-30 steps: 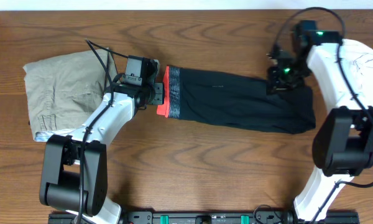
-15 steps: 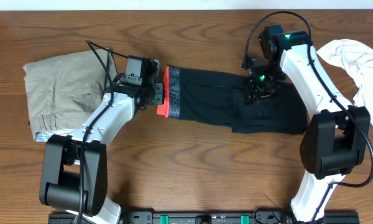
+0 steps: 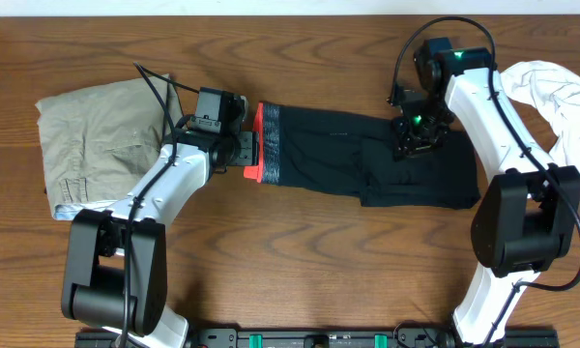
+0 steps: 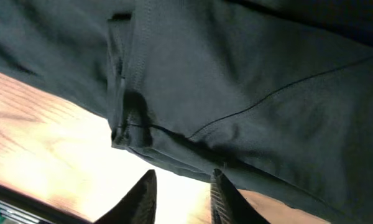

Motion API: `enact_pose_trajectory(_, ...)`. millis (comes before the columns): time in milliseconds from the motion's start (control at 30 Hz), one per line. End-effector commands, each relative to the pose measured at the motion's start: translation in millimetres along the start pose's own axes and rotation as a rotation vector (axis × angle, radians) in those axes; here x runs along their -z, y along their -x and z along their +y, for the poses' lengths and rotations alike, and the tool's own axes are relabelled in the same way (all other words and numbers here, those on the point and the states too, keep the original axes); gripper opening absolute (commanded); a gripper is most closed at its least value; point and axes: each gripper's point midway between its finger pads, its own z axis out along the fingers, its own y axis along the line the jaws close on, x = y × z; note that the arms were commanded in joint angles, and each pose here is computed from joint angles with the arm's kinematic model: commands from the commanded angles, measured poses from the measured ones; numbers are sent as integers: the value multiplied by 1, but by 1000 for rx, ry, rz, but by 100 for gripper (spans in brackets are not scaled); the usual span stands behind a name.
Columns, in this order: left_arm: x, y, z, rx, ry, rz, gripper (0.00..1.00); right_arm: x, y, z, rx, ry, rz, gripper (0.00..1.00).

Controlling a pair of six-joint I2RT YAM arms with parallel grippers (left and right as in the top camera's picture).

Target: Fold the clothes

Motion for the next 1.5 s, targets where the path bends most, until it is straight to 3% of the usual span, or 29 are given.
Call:
enact_pose_trajectory(0,6,6,-1,-6,-8,-19,65,2,-1,3,19,-9,-5,24)
enact_pose_trajectory(267,6,6,-1,-6,-8,-19,65,-13,11,25,22,-17,-39,40)
enact_pose_trajectory(633,6,6,-1,-6,-8,-19,65,-64,15,53,107,-139,-15,40)
enact_pose_trajectory(933,6,5,-1,-6,-7,-16,65,-75,19,49,104,-257,-30,40)
enact_pose_trajectory(1467,6,5,-1,-6,-7,-16,65,-92,16,56,118,-234,8,41)
